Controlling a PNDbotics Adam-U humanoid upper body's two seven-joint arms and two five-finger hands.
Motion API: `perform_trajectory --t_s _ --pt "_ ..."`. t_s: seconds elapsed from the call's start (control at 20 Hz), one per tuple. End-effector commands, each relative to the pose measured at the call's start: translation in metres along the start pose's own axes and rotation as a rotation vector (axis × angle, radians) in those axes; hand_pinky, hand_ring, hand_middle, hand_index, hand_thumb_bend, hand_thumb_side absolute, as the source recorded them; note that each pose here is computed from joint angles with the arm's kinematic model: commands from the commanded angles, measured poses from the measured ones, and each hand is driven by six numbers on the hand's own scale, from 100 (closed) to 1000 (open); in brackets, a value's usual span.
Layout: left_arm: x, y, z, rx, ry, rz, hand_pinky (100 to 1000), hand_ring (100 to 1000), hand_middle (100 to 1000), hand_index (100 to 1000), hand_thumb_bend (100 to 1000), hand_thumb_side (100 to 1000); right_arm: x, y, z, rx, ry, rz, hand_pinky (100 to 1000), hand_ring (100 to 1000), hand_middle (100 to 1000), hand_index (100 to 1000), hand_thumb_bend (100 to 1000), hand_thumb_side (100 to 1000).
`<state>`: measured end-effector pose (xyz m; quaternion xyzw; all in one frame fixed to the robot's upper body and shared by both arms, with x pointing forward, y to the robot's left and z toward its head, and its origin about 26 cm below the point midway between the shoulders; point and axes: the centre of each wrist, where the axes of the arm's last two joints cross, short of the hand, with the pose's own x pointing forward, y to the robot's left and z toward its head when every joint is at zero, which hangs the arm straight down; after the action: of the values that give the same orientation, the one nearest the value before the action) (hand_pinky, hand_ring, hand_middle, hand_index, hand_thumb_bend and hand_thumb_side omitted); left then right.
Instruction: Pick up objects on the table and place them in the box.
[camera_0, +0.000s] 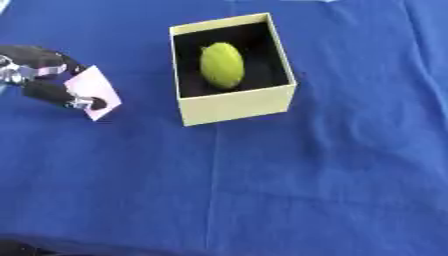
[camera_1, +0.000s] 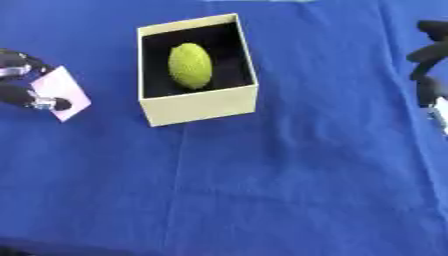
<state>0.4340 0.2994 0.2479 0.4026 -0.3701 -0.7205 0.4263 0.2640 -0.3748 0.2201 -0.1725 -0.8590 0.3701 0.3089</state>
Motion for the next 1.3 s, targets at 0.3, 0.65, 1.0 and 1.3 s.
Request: perform_trajectory --t_s 0.3,0.65,1.0,1.3 --pt "0.002 0.011 0.007 0.054 -0.015 0.012 916 793 595 882 450 1000 0.004 -0.002 -0.001 0.019 -0.005 0.007 993 975 505 721 100 470" --pt "0.009 0.022 0.019 0.127 -0.024 0.038 873 742 553 833 351 763 0.003 0.0 0.0 0.032 0.007 0.005 995 976 504 721 100 470" --pt "0.015 0.025 0.023 0.142 -0.018 0.054 826 680 503 763 344 363 0.002 0.002 0.002 0.033 0.016 -0.004 998 978 502 720 100 470" --pt "0.021 0.033 0.031 0.187 -0.034 0.081 791 626 463 723 227 219 0.002 0.003 0.004 0.039 0.026 -0.005 999 979 502 720 100 470"
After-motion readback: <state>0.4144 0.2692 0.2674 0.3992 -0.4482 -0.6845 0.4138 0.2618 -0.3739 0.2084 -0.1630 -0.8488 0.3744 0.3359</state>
